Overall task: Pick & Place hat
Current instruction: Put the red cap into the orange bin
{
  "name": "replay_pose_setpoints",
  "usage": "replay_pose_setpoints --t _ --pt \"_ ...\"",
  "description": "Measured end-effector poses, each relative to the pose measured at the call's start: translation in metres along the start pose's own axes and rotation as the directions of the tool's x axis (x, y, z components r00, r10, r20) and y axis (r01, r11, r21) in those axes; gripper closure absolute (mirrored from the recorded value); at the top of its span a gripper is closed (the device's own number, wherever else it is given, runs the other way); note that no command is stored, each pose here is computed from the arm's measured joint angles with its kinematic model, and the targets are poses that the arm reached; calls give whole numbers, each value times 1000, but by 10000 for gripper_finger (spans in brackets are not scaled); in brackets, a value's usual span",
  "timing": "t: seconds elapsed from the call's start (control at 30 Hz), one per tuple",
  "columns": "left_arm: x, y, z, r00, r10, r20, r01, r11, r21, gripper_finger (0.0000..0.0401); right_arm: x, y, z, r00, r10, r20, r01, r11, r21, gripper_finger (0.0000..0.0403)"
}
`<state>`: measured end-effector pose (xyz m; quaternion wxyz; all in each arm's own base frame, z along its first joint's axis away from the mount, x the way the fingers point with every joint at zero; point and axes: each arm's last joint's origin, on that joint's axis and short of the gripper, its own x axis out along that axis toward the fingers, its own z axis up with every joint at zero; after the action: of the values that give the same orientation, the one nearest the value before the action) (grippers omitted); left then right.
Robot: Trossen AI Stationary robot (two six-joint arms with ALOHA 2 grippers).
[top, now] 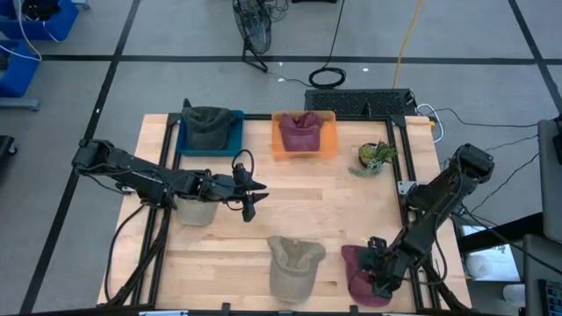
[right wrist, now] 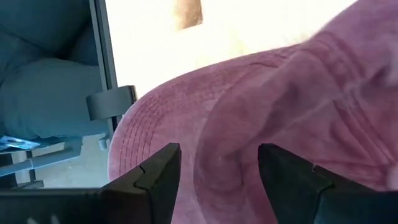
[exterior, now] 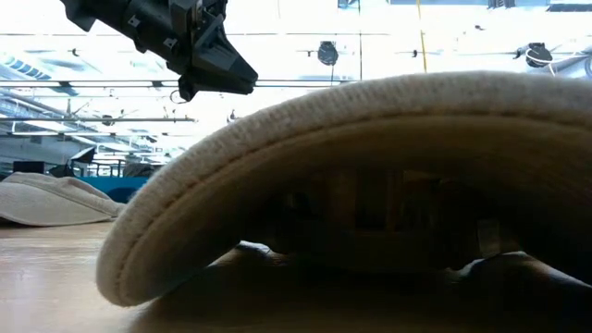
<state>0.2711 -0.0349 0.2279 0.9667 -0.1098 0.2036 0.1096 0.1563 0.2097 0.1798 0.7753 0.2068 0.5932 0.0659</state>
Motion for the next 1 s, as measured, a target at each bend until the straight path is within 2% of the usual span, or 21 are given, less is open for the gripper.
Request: replay_pose_setpoints --t 0.23,0.73,1.0 --pt "0 0 0 1000 1 0 -1 1000 -5 277 7 -2 -3 999 -39 -21 40 999 9 219" --pt "0 0 0 1000 2 1 -2 1000 -9 277 7 -2 -2 999 -37 -17 37 999 5 286" --pt "0 -1 3 1000 -6 29 7 1000 -20 277 7 0 -1 1000 -14 -7 14 1000 -12 304"
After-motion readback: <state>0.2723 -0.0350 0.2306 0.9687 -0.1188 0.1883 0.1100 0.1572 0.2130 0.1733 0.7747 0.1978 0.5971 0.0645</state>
